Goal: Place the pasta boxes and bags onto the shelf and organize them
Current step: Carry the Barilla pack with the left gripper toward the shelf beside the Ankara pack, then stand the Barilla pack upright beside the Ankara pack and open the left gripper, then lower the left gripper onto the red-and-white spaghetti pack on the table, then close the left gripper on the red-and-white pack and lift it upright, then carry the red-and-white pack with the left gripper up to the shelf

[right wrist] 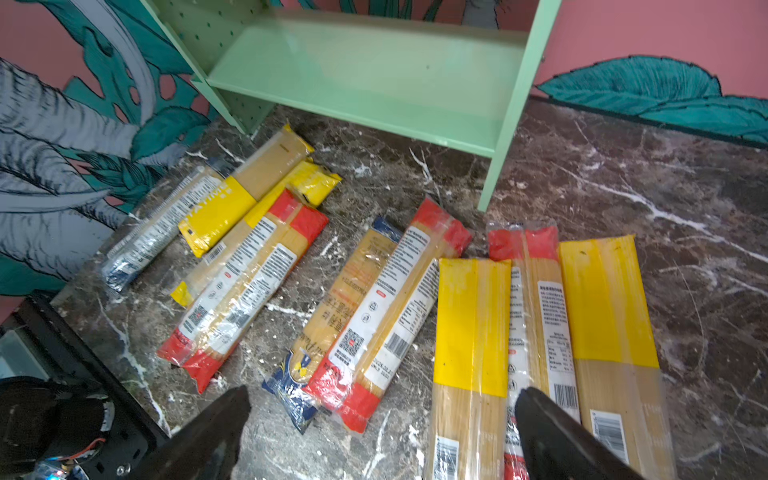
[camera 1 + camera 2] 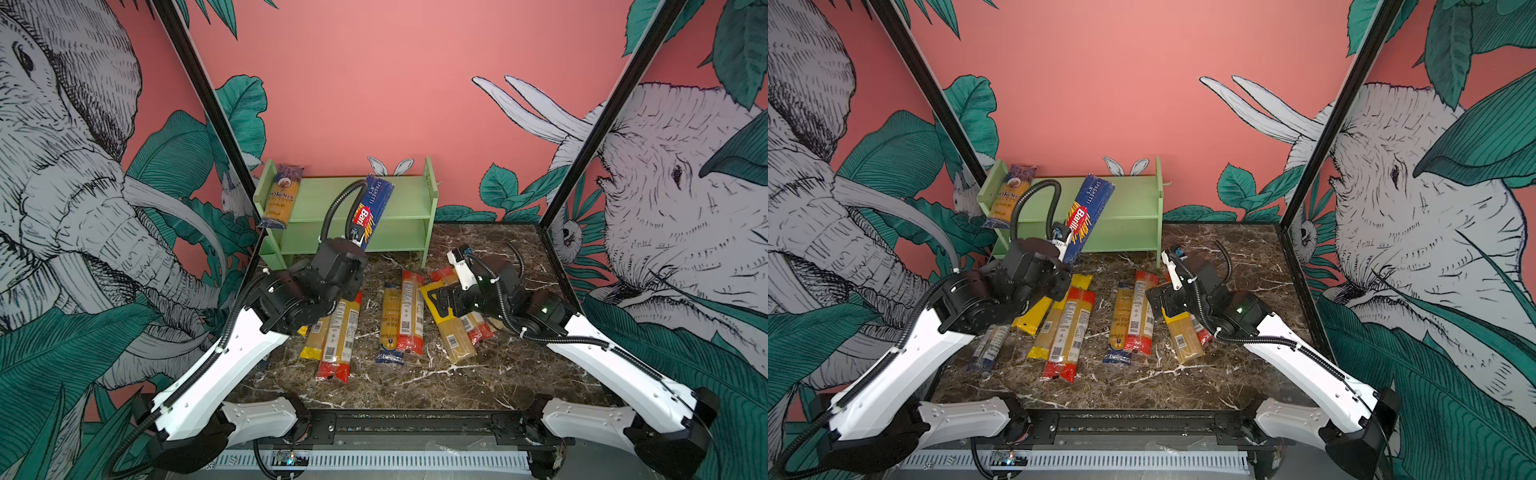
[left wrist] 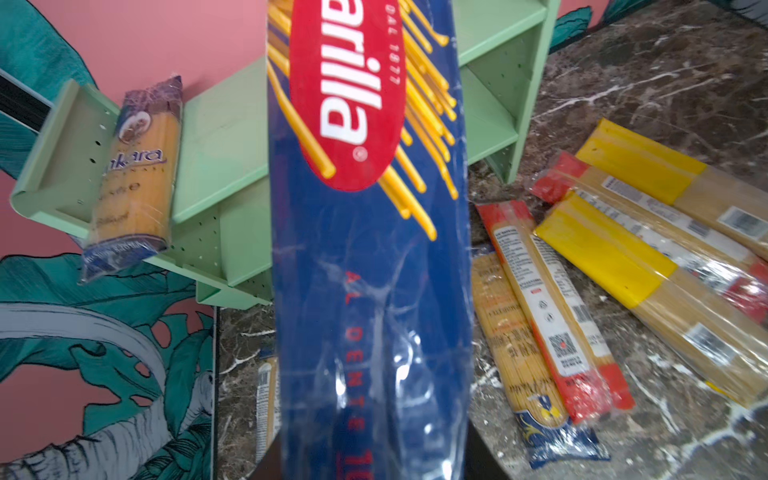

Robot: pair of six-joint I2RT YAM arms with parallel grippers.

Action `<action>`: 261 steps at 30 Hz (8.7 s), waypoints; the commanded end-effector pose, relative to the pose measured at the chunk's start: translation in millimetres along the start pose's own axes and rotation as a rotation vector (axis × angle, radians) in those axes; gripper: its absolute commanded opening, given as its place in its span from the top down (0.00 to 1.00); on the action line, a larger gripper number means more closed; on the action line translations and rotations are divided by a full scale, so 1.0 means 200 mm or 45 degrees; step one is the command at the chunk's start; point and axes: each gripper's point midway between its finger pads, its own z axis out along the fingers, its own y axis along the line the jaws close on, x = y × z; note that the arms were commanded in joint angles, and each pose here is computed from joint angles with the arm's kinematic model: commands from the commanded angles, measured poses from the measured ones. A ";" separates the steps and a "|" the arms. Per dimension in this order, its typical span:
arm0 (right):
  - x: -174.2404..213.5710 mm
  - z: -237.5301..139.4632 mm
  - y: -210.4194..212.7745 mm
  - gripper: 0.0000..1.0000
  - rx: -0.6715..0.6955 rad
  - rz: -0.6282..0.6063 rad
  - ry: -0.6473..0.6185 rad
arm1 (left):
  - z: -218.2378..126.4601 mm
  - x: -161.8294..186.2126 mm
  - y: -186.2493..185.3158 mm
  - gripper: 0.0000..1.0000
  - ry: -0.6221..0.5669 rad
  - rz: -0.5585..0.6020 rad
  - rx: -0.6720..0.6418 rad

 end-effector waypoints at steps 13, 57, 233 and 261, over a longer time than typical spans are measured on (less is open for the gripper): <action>-0.39 -0.02 0.22 0.01 -0.167 -0.147 -0.109 | 0.19 -0.51 0.57 1.00 -0.233 -0.350 -0.210; -0.48 0.22 0.17 0.01 -0.115 -0.134 -0.024 | 0.72 -0.39 1.00 0.19 -0.072 -0.492 -0.256; 0.21 -0.13 -0.17 0.01 0.174 0.122 0.074 | 0.16 0.64 -0.40 1.00 -0.129 -0.091 0.238; -0.06 -0.14 -0.10 0.01 0.160 0.020 0.011 | -0.22 0.13 -0.07 1.00 -0.456 -0.074 0.100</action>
